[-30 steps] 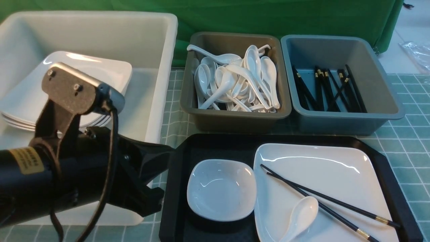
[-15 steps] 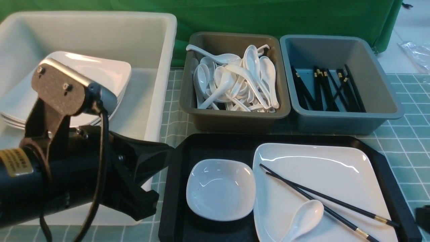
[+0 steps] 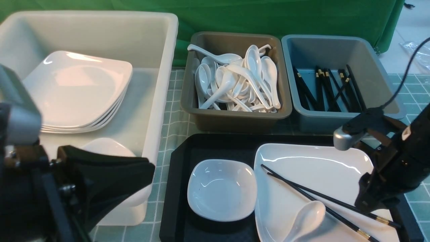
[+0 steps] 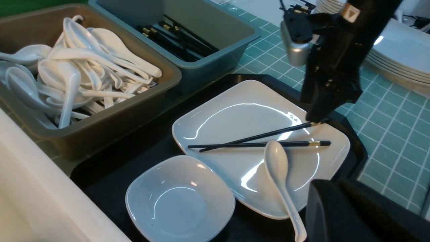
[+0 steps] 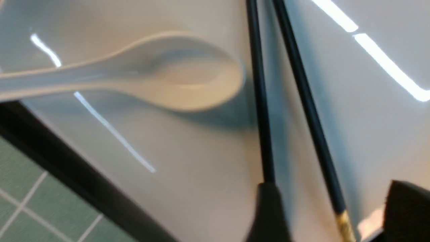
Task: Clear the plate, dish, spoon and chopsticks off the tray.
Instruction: Use the right arm to grab a chopstick from the plate
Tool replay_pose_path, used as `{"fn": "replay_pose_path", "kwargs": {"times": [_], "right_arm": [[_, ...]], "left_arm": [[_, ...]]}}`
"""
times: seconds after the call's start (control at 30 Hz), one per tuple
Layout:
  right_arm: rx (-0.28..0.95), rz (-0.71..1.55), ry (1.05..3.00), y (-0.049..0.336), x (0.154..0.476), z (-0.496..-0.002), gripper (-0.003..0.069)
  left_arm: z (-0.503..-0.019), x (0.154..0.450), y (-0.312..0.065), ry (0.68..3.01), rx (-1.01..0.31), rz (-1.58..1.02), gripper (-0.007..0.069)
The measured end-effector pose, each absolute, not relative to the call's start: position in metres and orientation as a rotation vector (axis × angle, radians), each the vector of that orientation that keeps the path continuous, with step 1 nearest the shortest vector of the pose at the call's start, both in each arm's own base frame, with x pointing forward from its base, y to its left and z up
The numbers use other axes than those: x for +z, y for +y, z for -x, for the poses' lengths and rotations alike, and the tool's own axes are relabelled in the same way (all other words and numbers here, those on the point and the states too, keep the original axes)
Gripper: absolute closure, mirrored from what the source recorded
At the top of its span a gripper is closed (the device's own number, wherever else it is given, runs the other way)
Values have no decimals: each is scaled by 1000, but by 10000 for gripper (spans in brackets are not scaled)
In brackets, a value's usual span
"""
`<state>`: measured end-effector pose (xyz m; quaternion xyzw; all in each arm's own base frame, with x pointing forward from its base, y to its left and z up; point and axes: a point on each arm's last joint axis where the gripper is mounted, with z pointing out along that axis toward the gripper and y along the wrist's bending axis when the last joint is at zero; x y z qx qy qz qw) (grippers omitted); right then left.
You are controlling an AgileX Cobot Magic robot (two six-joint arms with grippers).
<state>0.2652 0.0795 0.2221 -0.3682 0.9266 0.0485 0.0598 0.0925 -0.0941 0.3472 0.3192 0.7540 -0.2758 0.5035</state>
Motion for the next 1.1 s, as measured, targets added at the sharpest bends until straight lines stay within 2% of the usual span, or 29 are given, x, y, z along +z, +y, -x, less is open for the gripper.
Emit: {"fn": "replay_pose_path", "kwargs": {"times": [0.03, 0.07, 0.13, 0.2, 0.57, 0.67, 0.9, 1.07, 1.1], "right_arm": [[143, 1126, 2797, 80, 218, -269, 115], [143, 1129, 2795, 80, 217, -269, 106], [135, 1158, 2778, 82, 208, -276, 31], [131, 1183, 2772, 83, 199, -281, 7], [141, 1257, 2815, 85, 163, -293, 13], [138, 1267, 2814, 86, 161, -294, 26], [86, 1382, 2773, 97, 159, -292, 151], [94, 1407, 2760, 104, 159, -290, 377], [94, 1407, 2760, 104, 159, -290, 400]], "left_arm": [[-91, 348, -93, 1817, -666, -773, 608], [-91, 348, -93, 1817, -665, -775, 608], [-91, 348, -93, 1815, -656, -783, 608], [-91, 347, -92, 1814, -645, -788, 608], [-92, 347, -91, 1809, -611, -807, 608], [-92, 347, -91, 1808, -609, -809, 608], [-92, 347, -91, 1799, -597, -820, 608], [-92, 347, -91, 1799, -597, -820, 608], [-92, 347, -91, 1799, -597, -820, 608]]}}
